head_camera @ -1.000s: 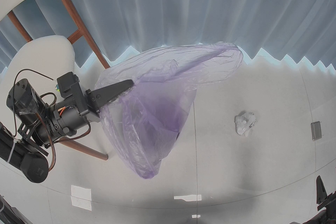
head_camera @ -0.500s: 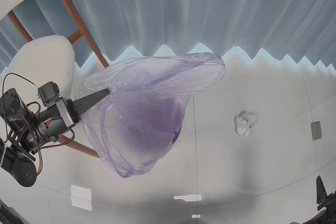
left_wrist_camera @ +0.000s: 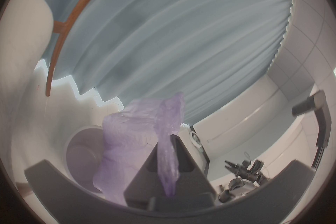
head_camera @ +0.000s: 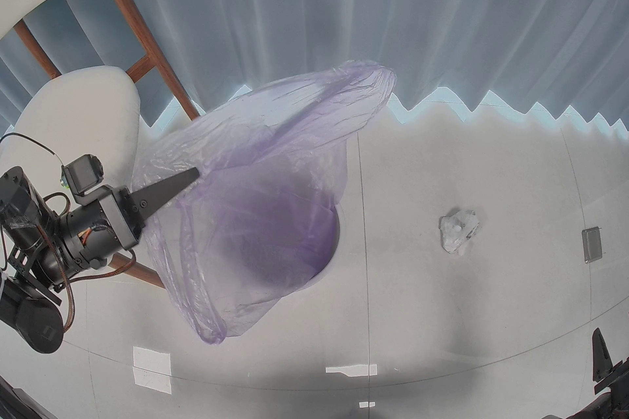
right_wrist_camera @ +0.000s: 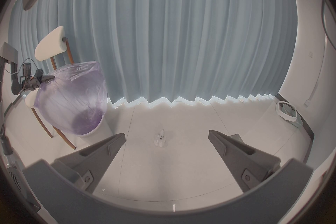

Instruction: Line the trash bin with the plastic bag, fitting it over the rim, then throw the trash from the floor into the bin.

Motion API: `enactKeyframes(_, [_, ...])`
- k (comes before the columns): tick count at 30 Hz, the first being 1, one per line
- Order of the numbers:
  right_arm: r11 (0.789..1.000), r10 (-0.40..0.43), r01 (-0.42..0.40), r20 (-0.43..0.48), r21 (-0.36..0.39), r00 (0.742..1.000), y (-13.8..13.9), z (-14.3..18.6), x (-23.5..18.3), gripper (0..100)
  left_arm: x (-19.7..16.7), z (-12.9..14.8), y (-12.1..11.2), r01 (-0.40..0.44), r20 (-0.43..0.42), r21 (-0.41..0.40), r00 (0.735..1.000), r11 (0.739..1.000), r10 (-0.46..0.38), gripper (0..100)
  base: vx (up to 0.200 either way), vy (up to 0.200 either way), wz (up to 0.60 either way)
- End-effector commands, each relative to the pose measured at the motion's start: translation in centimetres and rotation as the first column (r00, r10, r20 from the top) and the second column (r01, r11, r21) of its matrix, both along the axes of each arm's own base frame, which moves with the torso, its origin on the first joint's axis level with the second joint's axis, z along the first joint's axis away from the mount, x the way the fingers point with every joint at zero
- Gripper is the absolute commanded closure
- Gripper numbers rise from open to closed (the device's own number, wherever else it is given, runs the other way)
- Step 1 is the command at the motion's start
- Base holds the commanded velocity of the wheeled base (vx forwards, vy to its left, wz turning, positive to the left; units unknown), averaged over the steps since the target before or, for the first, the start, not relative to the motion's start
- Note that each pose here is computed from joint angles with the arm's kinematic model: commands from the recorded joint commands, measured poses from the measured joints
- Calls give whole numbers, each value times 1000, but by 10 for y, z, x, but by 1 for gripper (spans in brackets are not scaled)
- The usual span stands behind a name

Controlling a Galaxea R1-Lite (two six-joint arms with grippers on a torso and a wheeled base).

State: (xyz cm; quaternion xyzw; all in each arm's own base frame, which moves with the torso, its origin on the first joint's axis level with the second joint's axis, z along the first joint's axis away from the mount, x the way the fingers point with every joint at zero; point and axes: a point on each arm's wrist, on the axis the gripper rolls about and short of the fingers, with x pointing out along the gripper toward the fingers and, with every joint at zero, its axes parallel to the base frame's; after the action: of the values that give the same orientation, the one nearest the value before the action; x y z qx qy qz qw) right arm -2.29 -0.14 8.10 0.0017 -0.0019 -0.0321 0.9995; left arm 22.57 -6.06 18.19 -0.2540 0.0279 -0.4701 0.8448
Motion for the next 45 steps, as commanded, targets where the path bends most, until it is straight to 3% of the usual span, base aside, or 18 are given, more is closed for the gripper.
enactKeyframes(1, [1000,0,0,-2,0,1000,0,-5,0,0,1,-8,-16,36,36,78,999,996,-39,100,0,0,0])
enactKeyframes(5, [1000,0,0,-4,0,1000,0,-6,0,0,5,-13,-23,-22,71,129,997,991,13,100,0,0,0])
enactKeyframes(6, [1000,3,-3,-16,0,1000,0,-6,0,0,5,-14,-33,-119,57,125,992,985,113,100,0,0,0])
enactKeyframes(8, [1000,0,0,-7,0,1000,0,-6,0,0,3,-12,-40,-164,47,117,986,979,160,100,0,0,0])
enactKeyframes(15, [1000,0,0,-5,0,1000,0,-6,0,0,-2,-16,-49,-136,30,140,991,981,133,100,0,0,0])
enactKeyframes(19, [1000,4,-4,-5,0,1000,0,-6,0,0,1,-23,-50,-126,-27,213,991,969,135,100,0,0,0])
enactKeyframes(26, [1000,27,-27,-7,0,1000,1,-6,0,0,14,-12,-56,-118,-37,292,990,949,135,100,0,0,0])
enactKeyframes(36, [999,41,-41,-1,-11,999,1,-5,0,0,9,-5,-49,-173,-28,300,981,938,190,100,0,0,0])
enactKeyframes(38, [998,64,-63,135,-10,989,1,21,-4,0,7,-8,-48,-177,-33,307,980,935,196,100,0,0,0])
enactKeyframes(40, [994,108,-107,127,-15,986,1,34,6,0,7,-9,-48,-174,-30,308,981,935,193,100,0,0,0])
enactKeyframes(43, [986,166,-168,70,17,984,1,38,14,0,6,-10,-48,-173,-29,309,981,935,191,100,0,0,0])
enactKeyframes(45, [959,230,-216,-59,185,971,3,41,31,0,6,-10,-47,-176,-20,315,981,933,192,100,0,0,0])
